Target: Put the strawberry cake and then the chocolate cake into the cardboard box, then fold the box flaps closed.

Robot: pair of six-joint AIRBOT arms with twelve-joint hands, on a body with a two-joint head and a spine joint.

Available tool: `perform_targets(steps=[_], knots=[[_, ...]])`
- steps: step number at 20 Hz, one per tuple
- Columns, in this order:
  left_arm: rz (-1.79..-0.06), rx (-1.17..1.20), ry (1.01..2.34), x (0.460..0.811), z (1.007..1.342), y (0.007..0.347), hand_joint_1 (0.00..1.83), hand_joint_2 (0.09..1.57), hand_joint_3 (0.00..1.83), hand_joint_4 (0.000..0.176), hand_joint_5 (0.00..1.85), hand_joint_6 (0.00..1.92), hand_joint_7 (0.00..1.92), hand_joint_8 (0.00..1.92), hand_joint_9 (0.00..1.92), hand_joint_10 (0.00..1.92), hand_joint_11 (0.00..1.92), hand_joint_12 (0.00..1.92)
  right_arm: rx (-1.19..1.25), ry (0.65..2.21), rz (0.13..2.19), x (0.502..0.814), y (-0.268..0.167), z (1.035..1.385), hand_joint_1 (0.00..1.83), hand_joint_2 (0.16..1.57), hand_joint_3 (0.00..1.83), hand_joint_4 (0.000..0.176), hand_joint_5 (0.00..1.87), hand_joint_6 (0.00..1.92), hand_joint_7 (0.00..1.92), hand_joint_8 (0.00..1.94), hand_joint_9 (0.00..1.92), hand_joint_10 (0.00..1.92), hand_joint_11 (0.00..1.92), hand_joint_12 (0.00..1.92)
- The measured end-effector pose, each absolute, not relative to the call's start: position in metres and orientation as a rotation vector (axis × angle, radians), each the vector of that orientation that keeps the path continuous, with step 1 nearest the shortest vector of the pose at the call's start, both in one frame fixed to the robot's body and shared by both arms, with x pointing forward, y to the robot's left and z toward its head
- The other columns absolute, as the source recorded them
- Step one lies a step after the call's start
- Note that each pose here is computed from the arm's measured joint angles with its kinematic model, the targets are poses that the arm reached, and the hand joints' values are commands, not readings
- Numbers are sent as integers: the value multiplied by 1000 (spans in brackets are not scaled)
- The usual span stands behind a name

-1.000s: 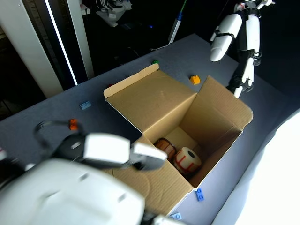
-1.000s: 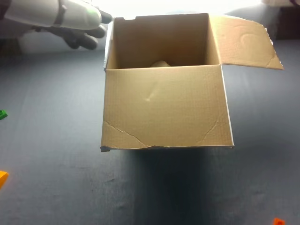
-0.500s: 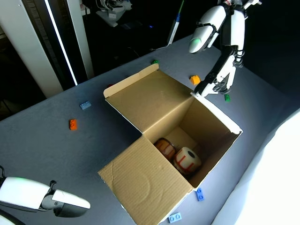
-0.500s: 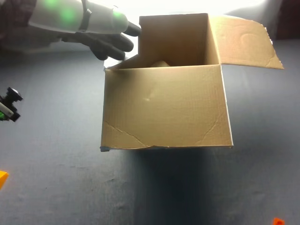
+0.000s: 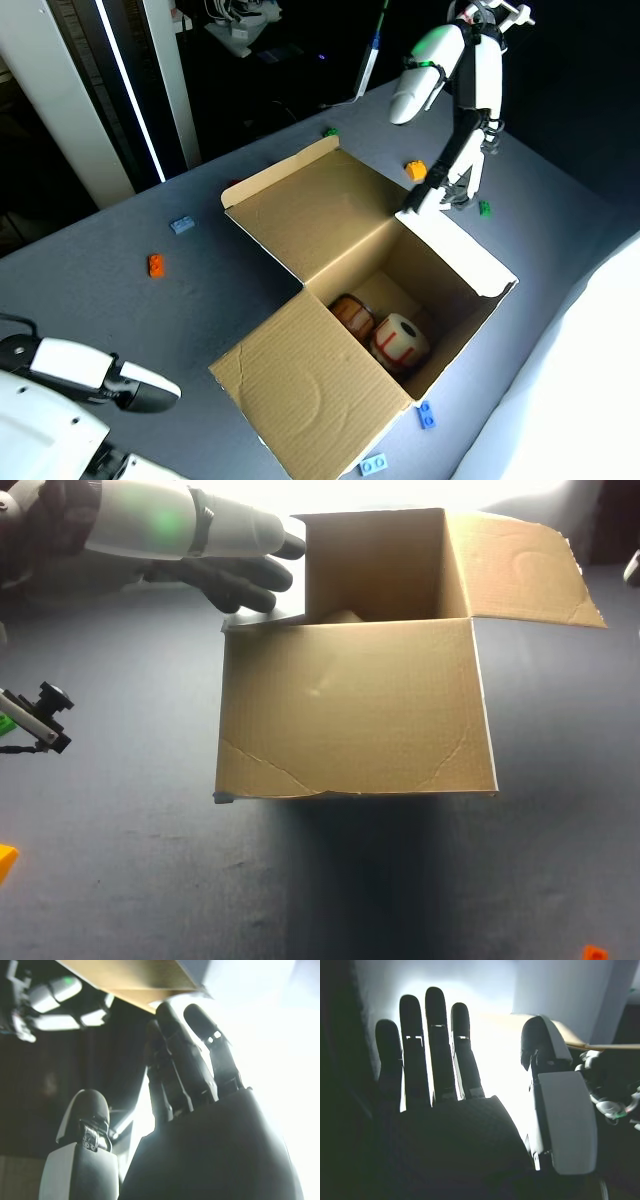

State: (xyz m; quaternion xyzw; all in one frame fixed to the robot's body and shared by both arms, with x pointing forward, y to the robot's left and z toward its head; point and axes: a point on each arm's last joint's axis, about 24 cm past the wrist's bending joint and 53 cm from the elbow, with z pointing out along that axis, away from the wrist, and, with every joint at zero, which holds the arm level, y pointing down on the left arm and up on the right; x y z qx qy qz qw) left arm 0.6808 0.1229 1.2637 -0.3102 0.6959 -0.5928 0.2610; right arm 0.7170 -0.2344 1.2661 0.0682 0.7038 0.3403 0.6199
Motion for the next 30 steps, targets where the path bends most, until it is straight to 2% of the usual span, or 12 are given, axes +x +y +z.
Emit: perform_targets(steps=[6, 8, 11, 13, 16, 20, 21, 25, 30], knots=[[-1575, -837, 1858, 684, 1262, 126, 292, 1294, 2, 5, 458, 0, 621, 0, 664, 5, 123, 1347, 105, 1700, 766, 711, -217, 1231, 313, 1232, 0, 0, 337, 544, 603, 145, 339, 938, 0, 1651], [-1557, -836, 1850, 686, 1259, 129, 315, 1290, 0, 2, 466, 3, 622, 1, 670, 7, 122, 1360, 80, 1712, 773, 706, -207, 1223, 316, 1233, 0, 0, 341, 535, 608, 139, 339, 943, 0, 1663], [-1556, -832, 1852, 684, 1258, 124, 307, 1295, 1, 1, 452, 0, 616, 0, 661, 3, 109, 1362, 10, 1704, 783, 692, -189, 1215, 310, 1232, 0, 0, 344, 529, 611, 133, 343, 950, 0, 1669], [-1560, -820, 1859, 681, 1256, 116, 328, 1286, 0, 8, 469, 7, 625, 3, 670, 6, 126, 1362, -69, 1696, 772, 682, -175, 1205, 315, 1235, 1, 0, 347, 531, 612, 130, 341, 952, 0, 1669], [-1578, -804, 1881, 677, 1255, 103, 342, 1282, 0, 0, 480, 7, 629, 3, 682, 9, 154, 1341, -79, 1688, 782, 681, -165, 1199, 318, 1238, 1, 0, 341, 540, 611, 124, 331, 963, 0, 1682], [-1582, -797, 1900, 676, 1250, 93, 319, 1284, 0, 5, 472, 2, 627, 1, 677, 5, 154, 1337, -119, 1640, 774, 689, -151, 1199, 310, 1223, 0, 0, 347, 583, 645, 123, 342, 1013, 22, 1704], [-1583, -802, 1898, 676, 1249, 93, 295, 1287, 1, 11, 468, 0, 632, 2, 681, 7, 161, 1333, -118, 1636, 770, 693, -149, 1198, 321, 1217, 0, 0, 347, 589, 639, 119, 342, 1024, 30, 1702], [-1572, -809, 1905, 679, 1244, 93, 314, 1284, 0, 6, 467, 5, 630, 2, 680, 5, 149, 1347, -95, 1632, 730, 711, -161, 1195, 278, 1240, 5, 0, 349, 617, 655, 116, 354, 1019, 18, 1711], [-1561, -816, 1912, 679, 1238, 93, 304, 1284, 0, 11, 471, 4, 636, 5, 686, 7, 150, 1342, -72, 1579, 729, 722, -167, 1217, 280, 1247, 2, 0, 346, 647, 663, 96, 349, 996, 0, 1705]])
